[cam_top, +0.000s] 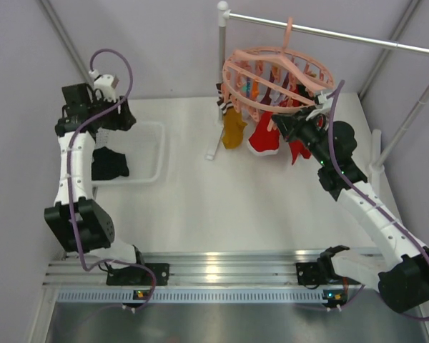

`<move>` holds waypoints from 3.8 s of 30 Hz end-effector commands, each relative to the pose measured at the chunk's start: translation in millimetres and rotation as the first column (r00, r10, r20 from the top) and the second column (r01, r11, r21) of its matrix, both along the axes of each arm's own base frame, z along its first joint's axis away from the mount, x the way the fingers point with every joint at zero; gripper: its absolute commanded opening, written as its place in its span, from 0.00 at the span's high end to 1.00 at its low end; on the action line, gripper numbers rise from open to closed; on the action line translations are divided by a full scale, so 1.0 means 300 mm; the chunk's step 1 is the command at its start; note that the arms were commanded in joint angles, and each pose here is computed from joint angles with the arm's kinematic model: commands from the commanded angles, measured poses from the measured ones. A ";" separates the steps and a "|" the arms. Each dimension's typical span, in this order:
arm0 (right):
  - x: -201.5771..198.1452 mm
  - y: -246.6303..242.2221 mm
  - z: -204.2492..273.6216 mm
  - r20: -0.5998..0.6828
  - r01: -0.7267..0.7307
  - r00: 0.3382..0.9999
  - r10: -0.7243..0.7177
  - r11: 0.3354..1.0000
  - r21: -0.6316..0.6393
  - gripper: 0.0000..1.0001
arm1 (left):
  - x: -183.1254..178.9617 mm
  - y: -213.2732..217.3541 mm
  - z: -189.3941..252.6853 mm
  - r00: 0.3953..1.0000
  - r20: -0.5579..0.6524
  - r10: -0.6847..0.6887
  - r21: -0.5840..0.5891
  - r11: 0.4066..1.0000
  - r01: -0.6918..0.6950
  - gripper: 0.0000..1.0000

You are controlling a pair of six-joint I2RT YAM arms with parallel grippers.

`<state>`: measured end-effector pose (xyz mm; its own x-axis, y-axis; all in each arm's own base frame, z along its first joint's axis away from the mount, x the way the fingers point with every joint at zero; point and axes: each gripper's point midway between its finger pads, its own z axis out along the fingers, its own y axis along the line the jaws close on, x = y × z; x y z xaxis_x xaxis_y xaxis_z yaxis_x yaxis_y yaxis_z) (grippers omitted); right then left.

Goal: Clip the socks to the hanger
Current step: Adjust the sock in the bin, then pick up the sock from the bin.

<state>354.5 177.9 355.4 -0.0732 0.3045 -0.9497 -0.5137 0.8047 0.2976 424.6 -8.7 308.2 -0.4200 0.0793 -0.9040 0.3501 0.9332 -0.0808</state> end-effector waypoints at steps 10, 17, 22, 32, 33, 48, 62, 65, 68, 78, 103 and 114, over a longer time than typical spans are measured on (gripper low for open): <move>-0.009 -0.005 0.113 0.079 -0.011 0.997 0.009 0.999 0.031 1.00 | -0.074 0.429 -0.615 0.817 -0.553 0.166 0.248 0.968 -0.029 0.42; 0.001 -0.006 0.099 0.070 -0.009 0.998 0.007 1.000 0.026 1.00 | -0.062 0.490 -0.853 0.755 -0.615 0.227 0.308 0.951 -0.034 0.44; 0.004 -0.005 0.091 0.066 -0.008 0.998 0.007 1.000 0.020 1.00 | -0.020 0.515 -0.919 0.753 -0.610 0.247 0.335 0.942 -0.037 0.49; 0.010 -0.007 0.080 0.061 -0.005 0.998 0.004 1.000 0.015 1.00 | 0.082 0.335 -0.642 0.861 -0.503 0.077 0.141 0.990 -0.007 1.00; 0.010 -0.007 0.081 0.062 -0.005 0.998 0.004 1.000 0.016 1.00 | 0.083 0.321 -0.611 0.864 -0.498 0.071 0.116 0.993 -0.015 1.00; 0.004 -0.005 0.082 0.066 -0.010 0.998 0.009 1.000 0.012 1.00 | 0.074 0.180 -0.318 0.934 -0.300 -0.193 -0.337 0.938 0.086 1.00; 0.013 -0.011 0.075 0.062 -0.005 0.998 0.005 1.000 0.007 1.00 | 0.098 0.201 -0.478 0.889 -0.389 -0.240 -0.479 0.878 0.028 1.00; 0.015 -0.011 0.067 0.056 -0.005 0.998 0.004 1.000 0.003 1.00 | 0.106 0.195 -0.518 0.882 -0.408 -0.235 -0.456 0.890 0.026 0.93; 0.018 -0.010 0.062 0.053 -0.005 0.999 0.005 1.000 0.002 1.00 | 0.103 0.180 -0.556 0.867 -0.437 -0.238 -0.444 0.896 0.022 0.92; 0.019 -0.008 0.066 0.051 -0.006 0.999 0.006 1.000 0.000 1.00 | 0.125 0.362 -0.694 0.845 -0.526 -0.098 -0.396 0.907 -0.142 0.89; 0.032 -0.028 0.045 0.044 0.007 0.999 -0.007 1.000 -0.010 1.00 | 0.120 0.483 -0.537 0.924 -0.381 0.032 0.151 0.988 0.028 0.48; 0.038 -0.030 0.047 0.043 0.007 0.999 -0.007 1.000 -0.012 1.00 | 0.175 0.347 -0.549 0.883 -0.434 -0.181 0.442 0.811 0.383 0.42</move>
